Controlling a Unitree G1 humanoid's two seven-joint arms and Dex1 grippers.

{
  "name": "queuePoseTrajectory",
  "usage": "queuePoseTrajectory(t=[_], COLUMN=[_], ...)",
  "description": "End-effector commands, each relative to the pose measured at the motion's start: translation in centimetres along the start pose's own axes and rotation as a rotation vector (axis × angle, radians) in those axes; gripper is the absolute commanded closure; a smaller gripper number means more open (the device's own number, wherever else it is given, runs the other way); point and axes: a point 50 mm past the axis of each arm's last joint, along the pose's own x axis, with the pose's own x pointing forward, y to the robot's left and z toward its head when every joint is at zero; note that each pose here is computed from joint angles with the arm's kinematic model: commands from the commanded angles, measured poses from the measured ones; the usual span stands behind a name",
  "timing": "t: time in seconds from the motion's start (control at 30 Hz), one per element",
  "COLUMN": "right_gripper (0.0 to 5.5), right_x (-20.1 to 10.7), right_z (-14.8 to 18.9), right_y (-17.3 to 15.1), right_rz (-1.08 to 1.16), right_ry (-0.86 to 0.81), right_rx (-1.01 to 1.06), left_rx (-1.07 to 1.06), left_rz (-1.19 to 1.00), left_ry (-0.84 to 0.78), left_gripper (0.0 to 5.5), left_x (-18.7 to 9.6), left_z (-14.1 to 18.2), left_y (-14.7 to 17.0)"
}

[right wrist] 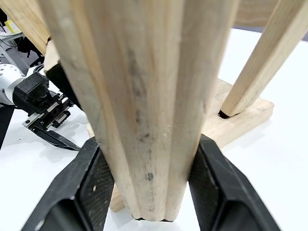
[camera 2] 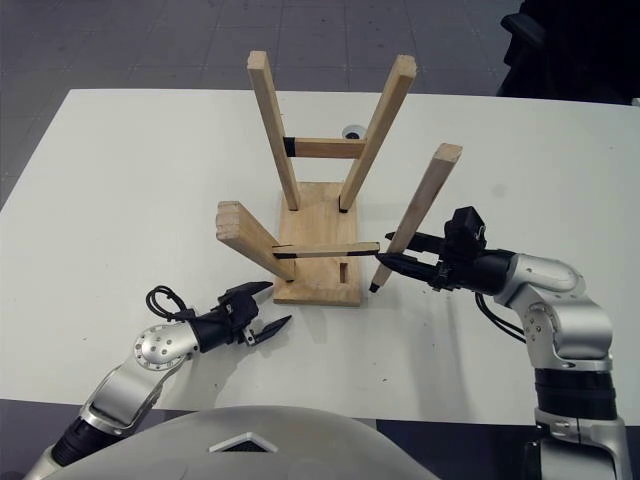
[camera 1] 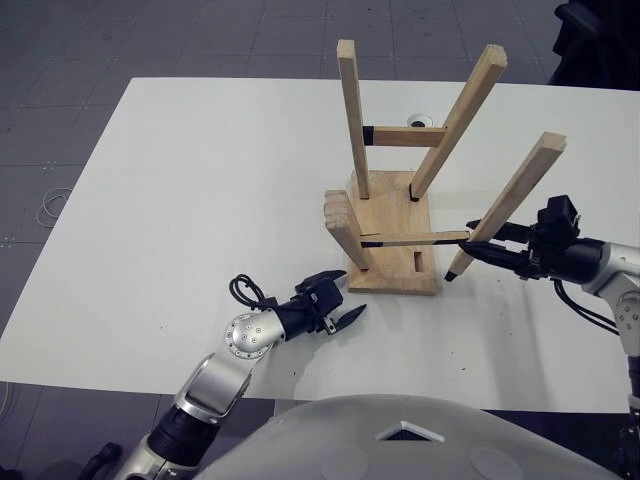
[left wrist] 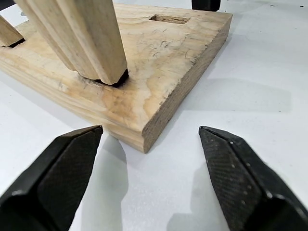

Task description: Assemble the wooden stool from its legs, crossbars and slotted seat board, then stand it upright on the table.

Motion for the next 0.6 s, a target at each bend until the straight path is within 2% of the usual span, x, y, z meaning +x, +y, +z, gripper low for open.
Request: queuePoseTrajectory(t=[0.03,0.33,0.6], right_gripper=[3.45,3.45,3.45], right_x=[0.2,0.6,0.5], right_z=[0.2,1.3,1.0], right_y=[0.0,0.8,1.6], right_rz=[-0.022,-0.017,0.015], right_ry=[-0.053,-0.133,-0.161], right_rx=[-0.024,-0.067,-0.164], left_rx=[-0.038,0.011,-0.059], left_rz=[0.074,0.148,0.237], left_ry=[0.088,0.109,0.105], left_gripper=[1.8,1.8,1.8], left_x=[-0.4,-0.5,-0.7], left_z=[-1.4,-1.7,-1.5], left_y=[0.6,1.7,3.1])
